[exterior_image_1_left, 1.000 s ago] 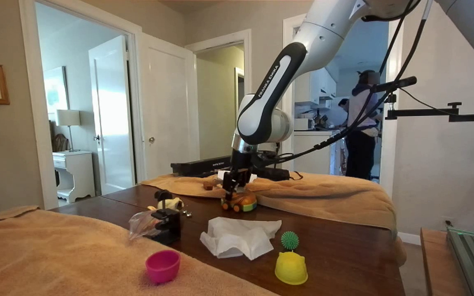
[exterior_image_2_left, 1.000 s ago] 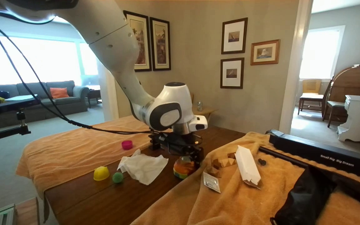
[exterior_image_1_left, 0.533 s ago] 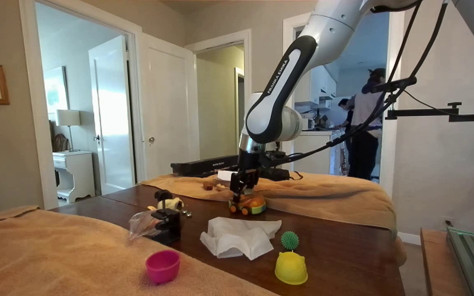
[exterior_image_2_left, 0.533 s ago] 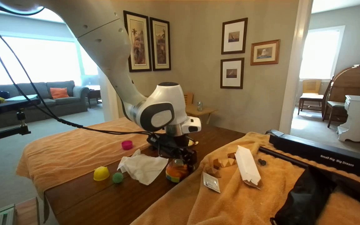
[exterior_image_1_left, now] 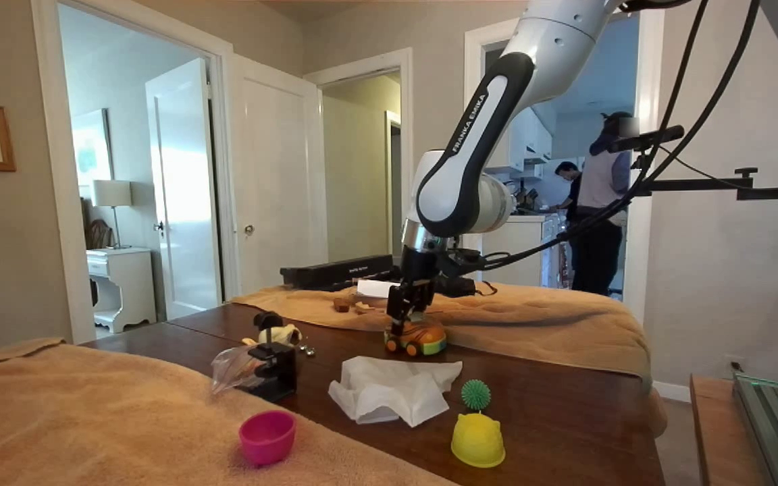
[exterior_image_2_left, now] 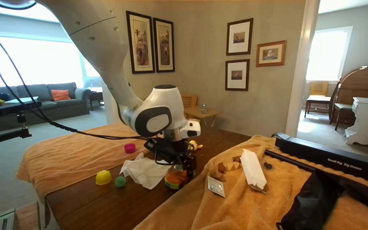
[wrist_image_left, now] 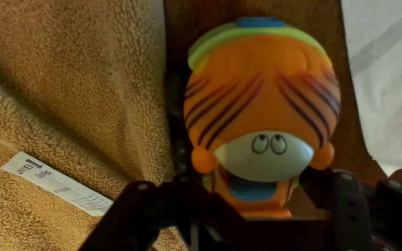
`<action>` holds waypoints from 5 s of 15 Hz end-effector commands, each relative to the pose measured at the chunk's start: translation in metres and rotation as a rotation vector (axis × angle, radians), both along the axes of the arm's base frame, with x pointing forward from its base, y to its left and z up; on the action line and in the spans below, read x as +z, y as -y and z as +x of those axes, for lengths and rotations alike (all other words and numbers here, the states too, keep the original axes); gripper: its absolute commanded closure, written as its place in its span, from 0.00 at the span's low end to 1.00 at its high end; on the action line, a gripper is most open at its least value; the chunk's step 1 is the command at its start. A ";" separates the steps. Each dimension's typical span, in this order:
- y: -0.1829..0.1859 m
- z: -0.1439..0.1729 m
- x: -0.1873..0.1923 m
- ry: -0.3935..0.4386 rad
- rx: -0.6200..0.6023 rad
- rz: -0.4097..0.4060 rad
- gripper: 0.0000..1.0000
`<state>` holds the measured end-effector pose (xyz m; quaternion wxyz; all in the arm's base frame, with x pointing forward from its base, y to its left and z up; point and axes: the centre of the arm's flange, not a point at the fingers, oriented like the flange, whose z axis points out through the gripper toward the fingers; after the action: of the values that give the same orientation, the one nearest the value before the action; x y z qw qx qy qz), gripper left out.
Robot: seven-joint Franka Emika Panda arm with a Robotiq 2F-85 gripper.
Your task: Move the toy car on the table
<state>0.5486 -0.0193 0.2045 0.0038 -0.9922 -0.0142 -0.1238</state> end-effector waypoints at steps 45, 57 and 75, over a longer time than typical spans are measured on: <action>-0.085 -0.058 0.113 -0.085 0.012 -0.012 0.00; -0.100 -0.063 0.158 -0.182 0.010 -0.044 0.00; -0.096 -0.061 0.157 -0.268 0.023 -0.059 0.00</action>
<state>0.4871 0.0769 0.3613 -0.0220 -0.9993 -0.0287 0.0102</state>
